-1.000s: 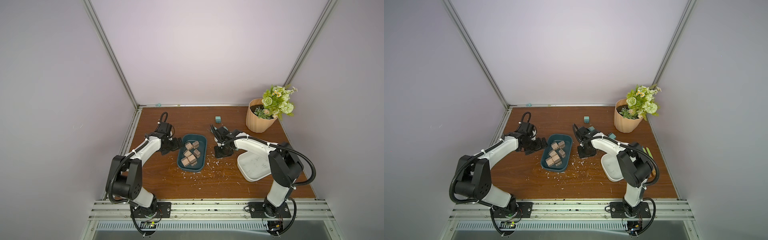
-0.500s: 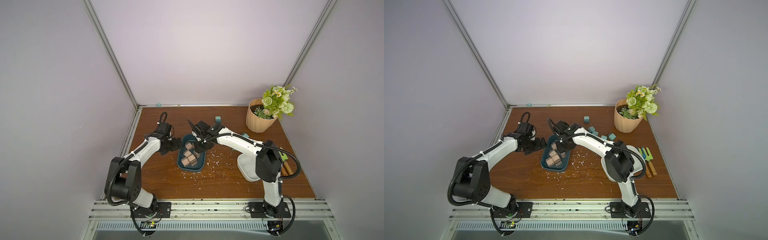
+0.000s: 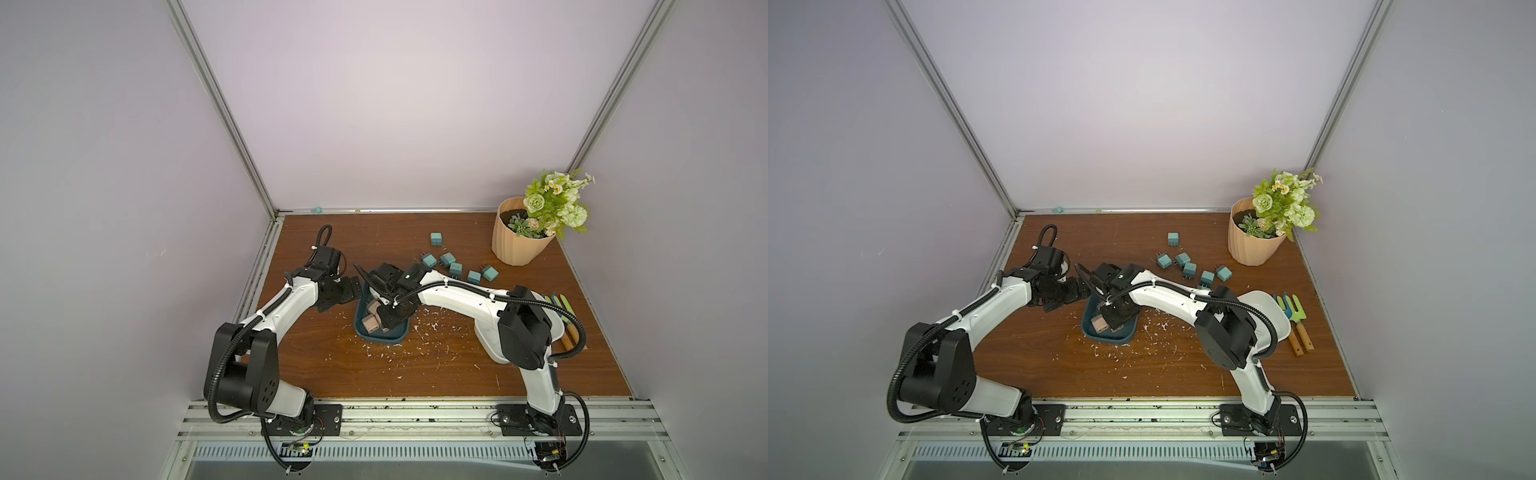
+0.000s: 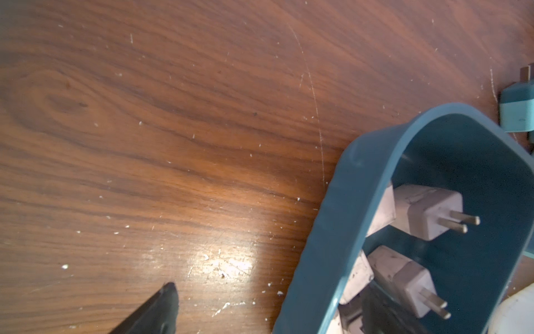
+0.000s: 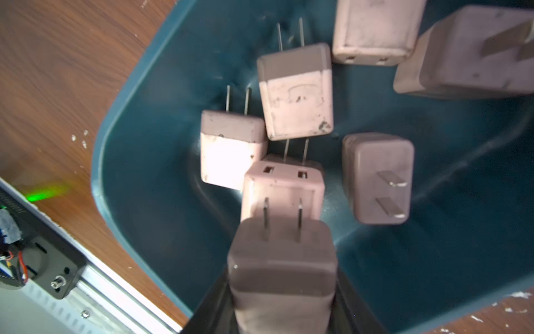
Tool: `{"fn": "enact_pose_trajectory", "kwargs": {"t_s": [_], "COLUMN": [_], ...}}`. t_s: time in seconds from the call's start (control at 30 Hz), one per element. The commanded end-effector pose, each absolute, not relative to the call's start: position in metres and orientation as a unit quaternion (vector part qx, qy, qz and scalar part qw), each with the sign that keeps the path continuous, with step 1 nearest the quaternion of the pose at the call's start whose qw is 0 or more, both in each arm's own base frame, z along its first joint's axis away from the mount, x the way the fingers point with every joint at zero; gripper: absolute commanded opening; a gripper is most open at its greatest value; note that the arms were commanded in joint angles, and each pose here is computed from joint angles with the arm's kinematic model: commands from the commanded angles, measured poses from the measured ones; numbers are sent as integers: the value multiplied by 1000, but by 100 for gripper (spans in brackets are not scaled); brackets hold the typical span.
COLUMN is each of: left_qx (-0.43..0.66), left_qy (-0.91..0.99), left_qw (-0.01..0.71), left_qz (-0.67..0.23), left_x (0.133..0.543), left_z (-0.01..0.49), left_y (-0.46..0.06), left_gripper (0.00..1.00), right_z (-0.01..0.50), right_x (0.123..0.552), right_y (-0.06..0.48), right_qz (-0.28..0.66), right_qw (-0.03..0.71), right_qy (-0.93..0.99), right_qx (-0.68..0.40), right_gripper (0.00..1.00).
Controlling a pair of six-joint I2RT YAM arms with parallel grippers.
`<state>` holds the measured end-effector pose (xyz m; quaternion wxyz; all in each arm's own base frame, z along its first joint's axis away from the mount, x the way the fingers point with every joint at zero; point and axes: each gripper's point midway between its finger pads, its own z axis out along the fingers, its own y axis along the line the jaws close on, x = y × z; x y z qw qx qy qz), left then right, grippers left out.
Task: Place the plugs by color into the storage box
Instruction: Place the plug in the storage box.
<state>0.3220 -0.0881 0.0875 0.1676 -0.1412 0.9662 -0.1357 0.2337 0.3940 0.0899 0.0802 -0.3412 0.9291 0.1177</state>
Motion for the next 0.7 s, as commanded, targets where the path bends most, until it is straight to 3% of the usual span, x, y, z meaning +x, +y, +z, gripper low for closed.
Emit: {"fn": "enact_pose_trajectory", "kwargs": {"t_s": [0.0,0.33,0.67], "left_qx": [-155,-155,-156], "left_qy": [965,964,963], "left_qw": [162,164,169], "left_qz": [-133,-138,-143], "left_x": [316,315,313], "left_z": [88,90,92], "left_y": [-83,-84,-84], "left_gripper": [99,99,99], "right_z": [95,90,160], "right_x": [228,236,247], "right_y": [393,403,411], "right_qz": [124,121,152], "right_qw": [80,85,143], "right_qy": [924,919,915], "right_qx": [-354,-365,-344], "right_gripper": [44,62,75]}}
